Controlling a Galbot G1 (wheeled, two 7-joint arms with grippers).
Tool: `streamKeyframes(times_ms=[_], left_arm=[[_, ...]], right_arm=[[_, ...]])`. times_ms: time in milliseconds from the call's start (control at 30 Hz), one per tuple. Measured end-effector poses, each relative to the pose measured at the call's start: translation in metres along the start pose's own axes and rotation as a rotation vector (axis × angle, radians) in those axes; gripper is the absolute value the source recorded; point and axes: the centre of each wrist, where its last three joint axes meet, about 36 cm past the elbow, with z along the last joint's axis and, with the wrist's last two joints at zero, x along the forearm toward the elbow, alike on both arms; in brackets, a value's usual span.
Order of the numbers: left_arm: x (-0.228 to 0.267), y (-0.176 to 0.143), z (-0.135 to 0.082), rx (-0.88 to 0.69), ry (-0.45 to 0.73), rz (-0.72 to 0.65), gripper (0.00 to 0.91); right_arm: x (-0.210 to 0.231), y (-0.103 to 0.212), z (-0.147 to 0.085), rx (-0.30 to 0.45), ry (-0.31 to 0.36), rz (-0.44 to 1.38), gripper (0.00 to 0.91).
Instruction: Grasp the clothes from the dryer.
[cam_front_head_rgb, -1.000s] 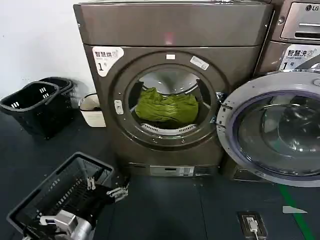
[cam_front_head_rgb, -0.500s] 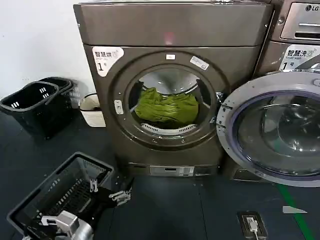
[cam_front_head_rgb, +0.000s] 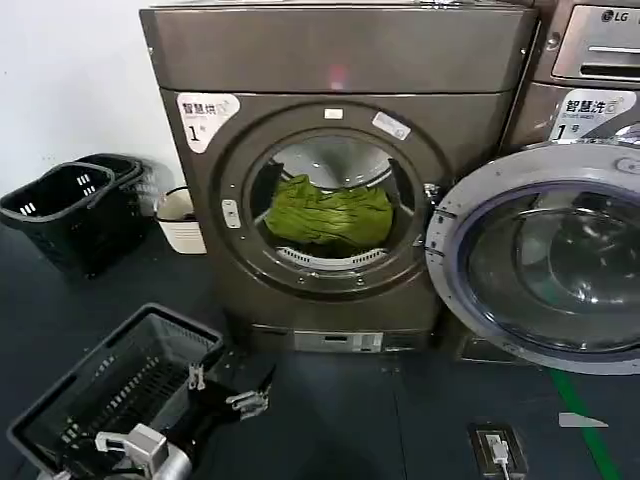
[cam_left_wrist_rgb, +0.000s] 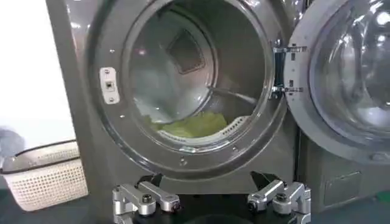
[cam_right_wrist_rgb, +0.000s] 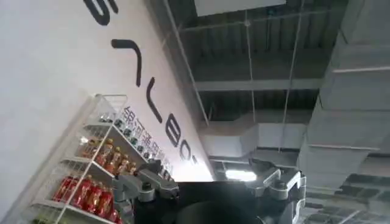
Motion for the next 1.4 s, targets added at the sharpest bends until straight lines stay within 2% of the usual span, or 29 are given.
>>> streamKeyframes(times_ms=[1400], left_arm=[[-0.005, -0.011, 0.008, 0.027, 0.026, 0.038, 0.907]], right_arm=[[0.003, -0.007, 0.009, 0.033, 0.012, -0.013, 0.907]])
